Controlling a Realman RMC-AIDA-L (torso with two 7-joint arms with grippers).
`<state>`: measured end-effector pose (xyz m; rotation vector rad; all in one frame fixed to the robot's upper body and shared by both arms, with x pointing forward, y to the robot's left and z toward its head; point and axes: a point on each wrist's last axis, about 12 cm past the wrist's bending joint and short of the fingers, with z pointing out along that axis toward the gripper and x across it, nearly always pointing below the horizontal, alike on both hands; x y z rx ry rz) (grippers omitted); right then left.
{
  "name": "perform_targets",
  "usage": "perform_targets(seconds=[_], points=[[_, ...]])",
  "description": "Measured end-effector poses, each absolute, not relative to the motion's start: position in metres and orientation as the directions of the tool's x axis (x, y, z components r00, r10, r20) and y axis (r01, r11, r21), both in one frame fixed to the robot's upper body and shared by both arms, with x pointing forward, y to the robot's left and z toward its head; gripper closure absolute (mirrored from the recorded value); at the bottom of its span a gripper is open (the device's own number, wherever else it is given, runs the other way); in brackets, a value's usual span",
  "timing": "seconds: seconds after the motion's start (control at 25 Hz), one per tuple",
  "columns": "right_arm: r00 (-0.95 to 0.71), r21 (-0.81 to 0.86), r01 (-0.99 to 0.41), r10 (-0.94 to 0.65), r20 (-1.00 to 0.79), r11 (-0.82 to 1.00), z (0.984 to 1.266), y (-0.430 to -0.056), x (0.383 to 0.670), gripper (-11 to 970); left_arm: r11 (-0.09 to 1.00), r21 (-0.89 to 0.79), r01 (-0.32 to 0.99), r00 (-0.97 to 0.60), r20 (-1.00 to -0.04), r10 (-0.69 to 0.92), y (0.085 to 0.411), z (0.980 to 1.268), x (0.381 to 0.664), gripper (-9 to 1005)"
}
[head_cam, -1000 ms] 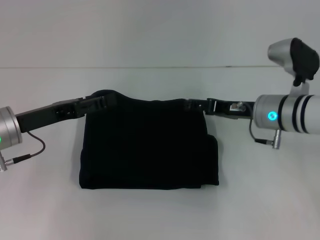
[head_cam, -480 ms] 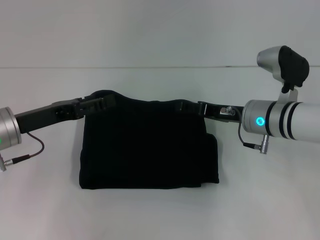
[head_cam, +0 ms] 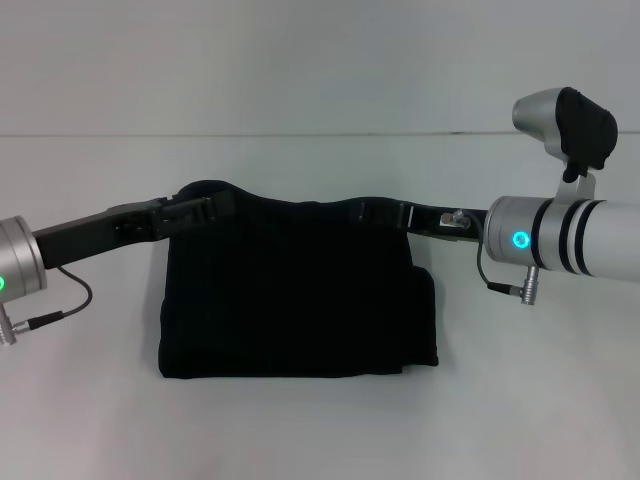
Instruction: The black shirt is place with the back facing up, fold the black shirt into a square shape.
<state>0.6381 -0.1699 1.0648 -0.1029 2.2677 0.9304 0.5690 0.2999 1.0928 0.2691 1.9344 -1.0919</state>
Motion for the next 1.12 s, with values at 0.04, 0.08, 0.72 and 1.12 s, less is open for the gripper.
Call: perform_targets(seconds=[0.04, 0.08, 0.72, 1.12], points=[[-0.768, 0.591, -0.312, 0.169, -0.617, 0.744, 1.065, -0.170, 0.638, 43, 0.591, -0.589, 0.552, -0.595, -0.774, -0.215, 0.300, 1.093, 0.569, 45], [-0.767, 0.588, -0.312, 0.168, -0.620, 0.746, 1.065, -0.171, 0.639, 44, 0.590, -0.589, 0.552, -0.596, -0.774, -0.216, 0.299, 1.093, 0.569, 45], [-0.723, 0.599, -0.400, 0.163, -0.671, 0.693, 1.079, -0.200, 0.633, 77, 0.608, -0.590, 0.532, -0.594, -0.772, -0.229, 0.303, 1.090, 0.568, 46], [-0.714, 0.582, -0.435, 0.130, -0.688, 0.687, 1.075, -0.194, 0.630, 380, 0.584, -0.548, 0.599, -0.603, -0.788, -0.122, 0.291, 1.086, 0.564, 46]])
